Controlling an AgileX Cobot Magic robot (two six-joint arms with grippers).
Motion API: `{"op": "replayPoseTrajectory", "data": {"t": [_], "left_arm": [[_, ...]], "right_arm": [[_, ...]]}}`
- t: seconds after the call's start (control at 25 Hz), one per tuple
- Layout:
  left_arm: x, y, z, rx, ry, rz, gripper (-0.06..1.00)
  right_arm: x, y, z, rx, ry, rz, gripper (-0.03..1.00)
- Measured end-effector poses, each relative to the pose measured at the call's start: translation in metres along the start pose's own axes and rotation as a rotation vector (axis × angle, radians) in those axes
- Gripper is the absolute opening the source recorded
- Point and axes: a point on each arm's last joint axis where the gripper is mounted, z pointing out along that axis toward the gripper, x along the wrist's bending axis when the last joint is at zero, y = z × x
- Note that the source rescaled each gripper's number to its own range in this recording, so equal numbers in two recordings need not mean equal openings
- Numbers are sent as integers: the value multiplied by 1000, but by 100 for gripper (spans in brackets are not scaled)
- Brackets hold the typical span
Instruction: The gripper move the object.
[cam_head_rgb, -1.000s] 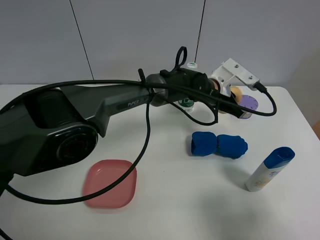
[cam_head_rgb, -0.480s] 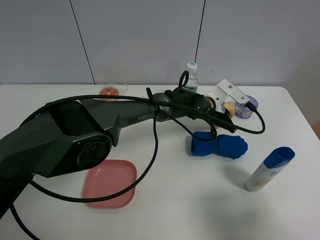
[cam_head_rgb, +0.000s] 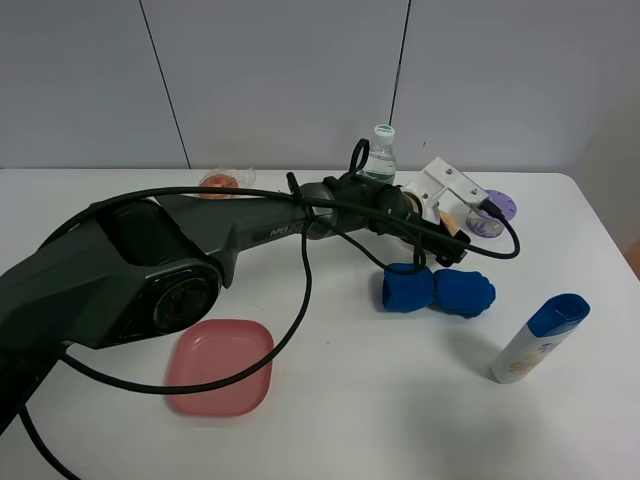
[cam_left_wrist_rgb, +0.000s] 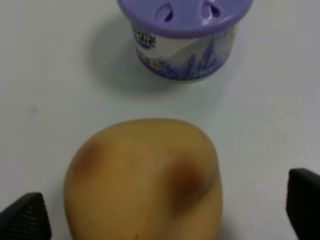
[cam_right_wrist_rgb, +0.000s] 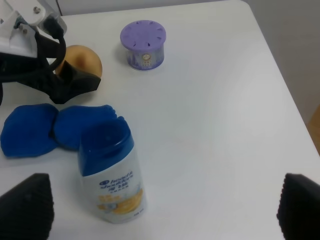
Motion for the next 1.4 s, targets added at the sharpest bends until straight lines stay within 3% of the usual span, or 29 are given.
{"op": "replayPoseTrajectory", "data": {"t": [0.32,0.64,0.84,1.0,1.16,1.28,1.4], "left_arm": [[-1,5,-8,48,-16,-139,99],[-9,64,-54,-38,-44,-205,100],[-36,107,-102,-86,-95,-160,100],[-72,135,-152,-79,-133,-38,100],[-91,151,-191,-59,-143,63,100],[-71,154,-205,-19,-70,114,100],[-24,157,-223,46,69,137,100]], "right_arm": [[0,0,0,0,0,0,100],[0,0,0,0,0,0,100],[0,0,0,0,0,0,100],[0,0,0,0,0,0,100],[0,0,0,0,0,0,100],[0,0,0,0,0,0,100],[0,0,0,0,0,0,100]]}}
